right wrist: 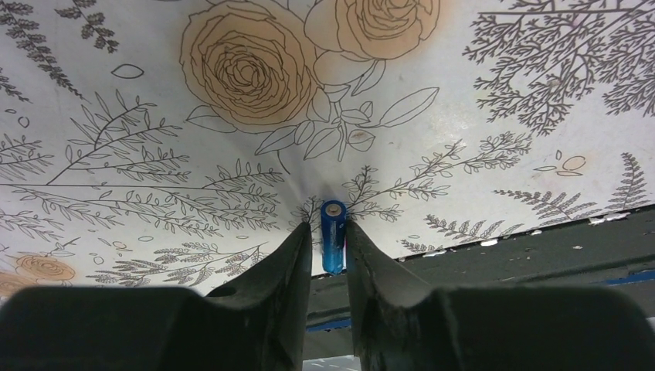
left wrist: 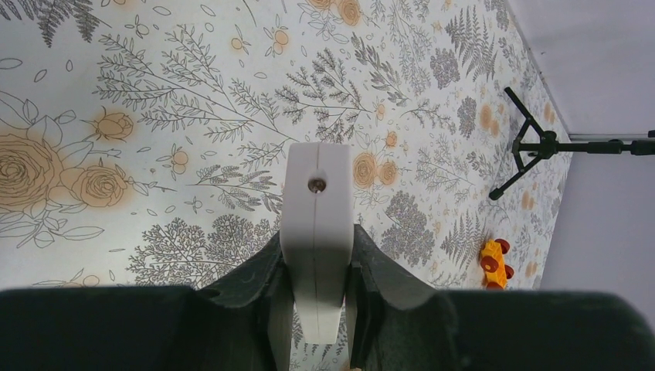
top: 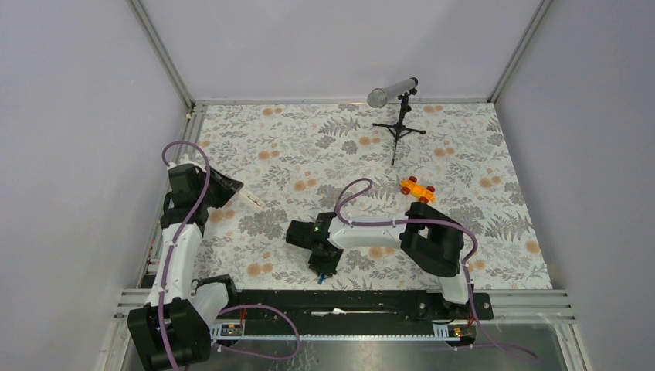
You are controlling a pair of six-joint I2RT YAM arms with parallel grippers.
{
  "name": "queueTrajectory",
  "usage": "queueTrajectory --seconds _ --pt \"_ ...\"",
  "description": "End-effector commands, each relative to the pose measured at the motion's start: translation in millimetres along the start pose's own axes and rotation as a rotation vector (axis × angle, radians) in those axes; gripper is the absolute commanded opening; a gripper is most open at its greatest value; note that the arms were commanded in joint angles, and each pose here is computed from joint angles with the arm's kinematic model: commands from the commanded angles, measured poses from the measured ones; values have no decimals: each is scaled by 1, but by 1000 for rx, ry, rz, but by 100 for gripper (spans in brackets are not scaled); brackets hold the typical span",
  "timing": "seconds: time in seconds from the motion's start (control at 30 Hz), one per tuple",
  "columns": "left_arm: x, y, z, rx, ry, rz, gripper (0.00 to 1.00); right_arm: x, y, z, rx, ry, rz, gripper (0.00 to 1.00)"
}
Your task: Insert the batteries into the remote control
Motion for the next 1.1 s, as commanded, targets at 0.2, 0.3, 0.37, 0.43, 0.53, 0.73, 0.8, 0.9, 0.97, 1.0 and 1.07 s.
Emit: queueTrajectory --seconds 0.2,0.3,0.37,0.43,0.53,0.73,0.8,0.9,0.97,1.0,1.07 --pt "-7 -15 -5 83 -42 11 0 11 -21 21 136 32 -7 20" --pt "-6 -15 -5 92 -36 7 0 2 -16 14 118 -25 -35 15" --pt "-4 -16 -4 102 -28 7 0 -11 -9 0 107 -105 -64 12" --pt "-3 -18 -3 123 -18 4 0 -28 -2 -22 89 -208 -87 10" --pt "4 -31 -2 216 35 15 0 -49 -4 -50 68 -352 -113 9" --pt "35 -52 -6 312 136 107 0 -82 -36 -92 75 -580 -173 9" --pt "50 -62 -11 387 183 151 0 -96 -52 -103 87 -653 -198 10" --pt "71 -84 -25 547 245 233 0 -116 -71 -123 49 -697 -248 9" --pt "83 -102 -41 683 297 324 0 -127 -80 -155 -60 -765 -280 7" --pt "87 -110 -49 742 312 373 0 -130 -82 -171 -120 -817 -305 8" --pt "91 -122 -59 812 329 452 0 -134 -84 -201 -256 -918 -355 9"
Point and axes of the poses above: each gripper's point midway between its finger pads, its own z axis out along the fingers, its own y axis along the line the jaws close on, x = y × z, the point moved 4 cm from there along -z, back along the fingers, and after that the axes turned 12 degrees about -z, right-handed, at the moved point
